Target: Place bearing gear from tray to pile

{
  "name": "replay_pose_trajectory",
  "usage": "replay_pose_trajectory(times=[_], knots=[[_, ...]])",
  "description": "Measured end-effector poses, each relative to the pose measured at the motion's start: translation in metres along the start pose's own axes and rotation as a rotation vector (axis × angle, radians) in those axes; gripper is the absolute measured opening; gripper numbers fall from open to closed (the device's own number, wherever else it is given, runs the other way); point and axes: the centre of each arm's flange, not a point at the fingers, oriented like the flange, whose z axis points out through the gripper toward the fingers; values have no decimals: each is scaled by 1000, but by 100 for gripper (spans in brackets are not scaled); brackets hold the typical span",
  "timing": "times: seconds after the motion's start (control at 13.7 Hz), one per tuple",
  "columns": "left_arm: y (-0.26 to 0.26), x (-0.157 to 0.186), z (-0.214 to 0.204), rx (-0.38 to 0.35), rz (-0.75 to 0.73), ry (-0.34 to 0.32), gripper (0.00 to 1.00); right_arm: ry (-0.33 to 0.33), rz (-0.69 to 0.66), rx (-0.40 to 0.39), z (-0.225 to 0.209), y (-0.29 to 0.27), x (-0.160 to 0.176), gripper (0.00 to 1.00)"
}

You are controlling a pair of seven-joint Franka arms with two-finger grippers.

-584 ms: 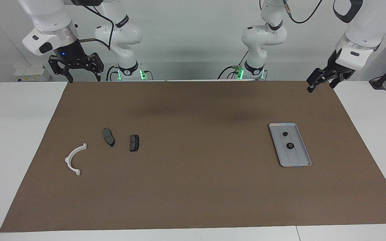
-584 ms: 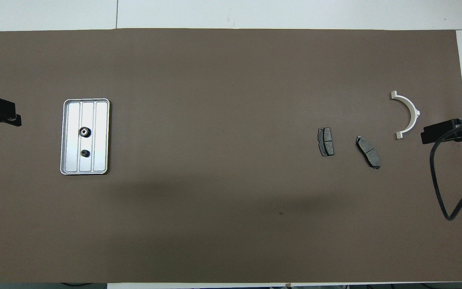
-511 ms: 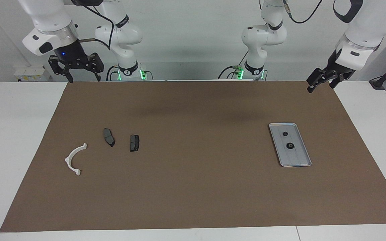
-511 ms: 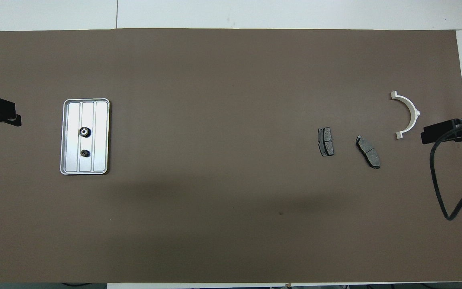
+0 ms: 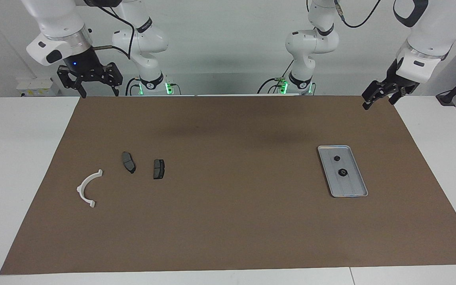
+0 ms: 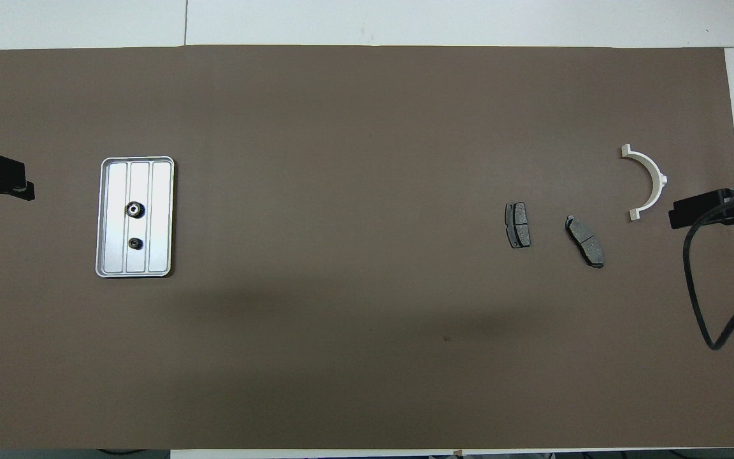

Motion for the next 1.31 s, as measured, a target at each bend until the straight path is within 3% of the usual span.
replay_pose_trajectory(times=[0.29, 0.58, 0.88, 1.02, 1.24, 1.31], knots=[[6, 20, 25, -14, -62, 65, 100, 0, 0, 0, 0, 0, 0, 100], [22, 83, 166, -21, -58, 96, 100, 0, 0, 0, 0, 0, 0, 100], [24, 104, 290, -8, -1, 46, 100, 5, 0, 0, -3, 0, -1, 100], [11, 97, 316, -1, 16, 20, 100, 15, 0, 0, -7, 0, -4, 100], [-1, 92, 318, 0, 11, -5, 99, 25, -7, -1, -13, -4, -7, 100], [-1, 88, 317, -4, 7, -23, 94, 25, -7, -1, -13, -4, -7, 100]])
